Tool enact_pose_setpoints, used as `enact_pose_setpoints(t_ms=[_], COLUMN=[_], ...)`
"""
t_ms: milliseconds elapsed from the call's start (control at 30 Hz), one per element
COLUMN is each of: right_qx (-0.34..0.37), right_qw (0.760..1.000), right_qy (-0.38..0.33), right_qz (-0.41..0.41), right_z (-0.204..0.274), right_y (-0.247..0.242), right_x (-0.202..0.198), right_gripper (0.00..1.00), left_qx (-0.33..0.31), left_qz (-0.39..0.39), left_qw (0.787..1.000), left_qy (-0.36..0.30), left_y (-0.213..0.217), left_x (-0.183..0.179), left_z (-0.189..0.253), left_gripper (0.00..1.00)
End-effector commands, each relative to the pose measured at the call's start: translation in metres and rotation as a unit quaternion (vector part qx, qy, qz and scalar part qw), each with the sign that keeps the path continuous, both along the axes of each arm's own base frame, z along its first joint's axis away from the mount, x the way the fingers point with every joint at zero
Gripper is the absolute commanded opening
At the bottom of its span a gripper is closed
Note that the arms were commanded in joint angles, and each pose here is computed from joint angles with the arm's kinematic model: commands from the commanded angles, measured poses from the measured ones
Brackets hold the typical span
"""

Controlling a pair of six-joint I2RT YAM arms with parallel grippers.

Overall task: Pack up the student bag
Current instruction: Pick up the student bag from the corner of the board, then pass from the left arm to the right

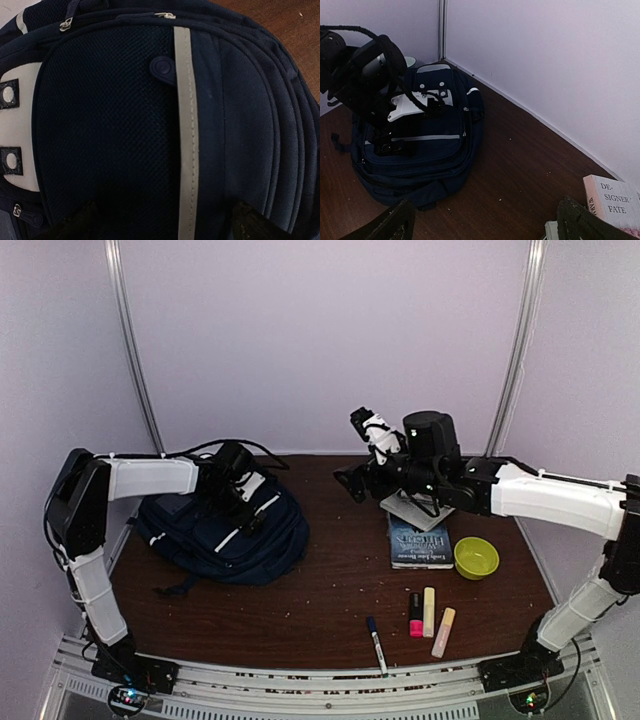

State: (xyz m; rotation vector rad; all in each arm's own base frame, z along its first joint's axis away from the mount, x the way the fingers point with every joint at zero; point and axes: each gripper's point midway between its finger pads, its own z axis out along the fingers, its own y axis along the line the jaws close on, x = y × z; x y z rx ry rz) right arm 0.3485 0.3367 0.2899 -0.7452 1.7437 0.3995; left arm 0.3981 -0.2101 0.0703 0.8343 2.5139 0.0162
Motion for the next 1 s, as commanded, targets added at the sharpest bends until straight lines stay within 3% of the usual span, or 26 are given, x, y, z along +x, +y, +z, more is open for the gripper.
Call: enact_pose_setpoints(t_ms=[0,67,167,200,533,967], right_qx=[-0.037,-0.025,-0.009,-0.007,0.034,0.152], right_qw=[0.999,0.999,0.998,0.998,0.981,0.924], right_qy=[0.018,0.032,0.054,0.063,0.191,0.348], right_qz=[-0.015,-0.017,-0.016,-0.016,-0.018,-0.039], right_z=[-0.01,-0.014,-0.022,-0.025,-0.078,-0.166], right_y=[0.009,0.015,0.024,0.026,0.063,0.13], right_x=[0.007,0.011,0.013,0.014,0.025,0.051], right_gripper=[1.0,1.0,1.0,1.0,1.0,0.89], left_qx=[0.011,-0.001,-0.005,-0.008,-0.07,-0.152], left_qz=[0.015,0.013,0.007,0.006,0.01,0.003], left_qw=[1.0,1.0,1.0,1.0,0.995,0.979], left_qy=[0.018,-0.002,-0.009,-0.011,-0.07,-0.135], left_y=[0.007,0.004,0.003,0.002,-0.004,-0.012], left_x=[-0.004,-0.001,0.0,0.0,-0.003,-0.022], left_z=[-0.009,-0.003,-0.002,-0.001,0.036,0.077], left_gripper=[0.88,0.62,0.12,0.0,0.0,0.0])
